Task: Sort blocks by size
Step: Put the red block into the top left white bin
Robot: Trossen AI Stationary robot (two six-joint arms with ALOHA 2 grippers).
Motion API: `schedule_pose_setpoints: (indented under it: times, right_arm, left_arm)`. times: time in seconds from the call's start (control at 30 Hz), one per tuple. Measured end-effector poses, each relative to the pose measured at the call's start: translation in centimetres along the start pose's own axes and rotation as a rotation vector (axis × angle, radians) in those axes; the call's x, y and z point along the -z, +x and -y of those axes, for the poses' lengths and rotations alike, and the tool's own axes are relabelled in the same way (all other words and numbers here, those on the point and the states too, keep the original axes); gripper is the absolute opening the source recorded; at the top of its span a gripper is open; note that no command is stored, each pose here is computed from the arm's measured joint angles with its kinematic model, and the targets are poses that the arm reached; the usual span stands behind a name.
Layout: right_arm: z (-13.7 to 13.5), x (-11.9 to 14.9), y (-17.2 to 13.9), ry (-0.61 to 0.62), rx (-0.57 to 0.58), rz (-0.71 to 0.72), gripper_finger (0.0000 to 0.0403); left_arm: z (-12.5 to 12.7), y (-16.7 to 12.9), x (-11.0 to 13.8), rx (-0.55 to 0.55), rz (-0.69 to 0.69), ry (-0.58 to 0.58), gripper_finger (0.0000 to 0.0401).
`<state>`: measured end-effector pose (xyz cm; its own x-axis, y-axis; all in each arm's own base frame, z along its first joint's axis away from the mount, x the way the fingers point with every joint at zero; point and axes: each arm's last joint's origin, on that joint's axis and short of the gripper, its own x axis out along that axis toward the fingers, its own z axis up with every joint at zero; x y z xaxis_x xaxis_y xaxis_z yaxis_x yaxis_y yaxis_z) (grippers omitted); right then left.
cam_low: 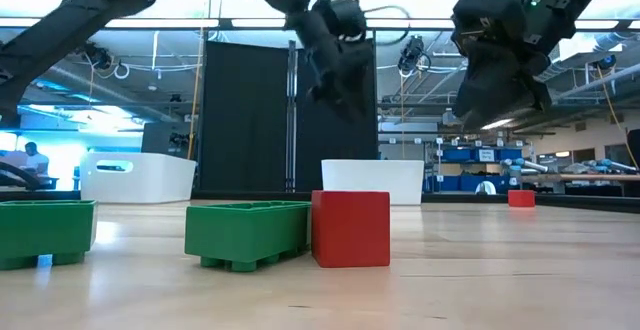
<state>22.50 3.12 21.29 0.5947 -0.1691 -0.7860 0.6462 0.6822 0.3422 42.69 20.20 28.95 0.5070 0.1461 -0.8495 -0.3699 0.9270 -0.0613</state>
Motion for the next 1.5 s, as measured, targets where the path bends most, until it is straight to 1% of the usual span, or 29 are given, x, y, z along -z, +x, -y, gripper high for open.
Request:
schedule_pose_setpoints:
  times: [0.1, 0.23, 0.3, 0.4, 0.53, 0.7, 0.77, 0.83, 0.9, 1.0, 1.07, 1.1, 1.17, 1.23, 1.37, 1.5]
  right_arm:
    - [-0.2, -0.1, 0.0, -0.012, -0.021, 0.015, 0.0172]
    - [-0.5, -0.4, 0.0, -0.014, -0.055, 0.039, 0.0172]
    - [-0.7, -0.5, 0.0, -0.01, -0.067, 0.046, 0.0173]
    - [-0.7, -0.5, 0.0, -0.008, -0.071, 0.049, 0.0179]
    - [-0.6, -0.5, 0.0, -0.011, -0.049, 0.06, 0.0204]
    - [-0.3, -0.6, 0.0, -0.024, -0.021, 0.058, 0.0257]
    - [-0.3, -0.7, 0.1, -0.042, -0.024, 0.063, 0.0276]
    - [-0.2, -0.7, 0.1, -0.05, -0.025, 0.061, 0.0291]
    - [-0.2, -0.7, 0.1, -0.058, -0.025, 0.061, 0.0303]
    - [-0.2, -0.9, 0.1, -0.102, -0.024, 0.072, 0.0313]
    - [0.0, -1.3, 0.2, -0.106, -0.019, 0.09, 0.0315]
    - [0.1, -1.5, 0.2, -0.101, -0.013, 0.097, 0.0315]
    - [0.5, -2.0, 0.4, -0.079, 0.003, 0.109, 0.0312]
    - [1.1, -2.6, 0.5, -0.035, 0.027, 0.117, 0.0306]
    - [2.5, -4.6, 0.3, 0.036, 0.096, 0.138, 0.0289]
    - [4.0, -6.8, -0.3, 0.013, 0.179, 0.147, 0.0268]
  left_arm:
    - [2.9, -0.7, 0.4, 0.047, 0.0, 0.1, 0.0278]
    - [6.5, -1.4, 1.5, 0.108, 0.054, 0.17, 0.0278]
    - [7.5, -2.1, 2.4, 0.121, 0.106, 0.178, 0.0278]
    - [8.6, -3.4, 4.7, 0.133, 0.186, 0.155, 0.0278]
    - [9.6, -4.7, 9.0, 0.161, 0.285, 0.133, 0.0278]
    - [11.0, -6.6, 14.4, 0.243, 0.412, 0.109, 0.0278]
    - [11.6, -7.1, 16.3, 0.281, 0.439, 0.101, 0.0278]
    - [11.9, -7.7, 18.0, 0.312, 0.45, 0.097, 0.0278]
    - [12.3, -8.2, 19.4, 0.335, 0.451, 0.117, 0.0278]
    - [12.5, -8.1, 21.5, 0.336, 0.403, 0.174, 0.0278]
    - [12.4, -7.8, 22.3, 0.332, 0.384, 0.202, 0.0278]
    - [12.3, -7.7, 22.6, 0.329, 0.37, 0.197, 0.0278]
    - [12.3, -7.5, 22.7, 0.347, 0.354, 0.125, 0.0278]
    - [12.3, -7.4, 22.8, 0.35, 0.345, 0.077, 0.0278]
    - [12.4, -7.1, 23.4, 0.347, 0.371, 0.082, 0.0278]
    - [12.4, -6.6, 24.5, 0.373, 0.431, 0.059, 0.0278]
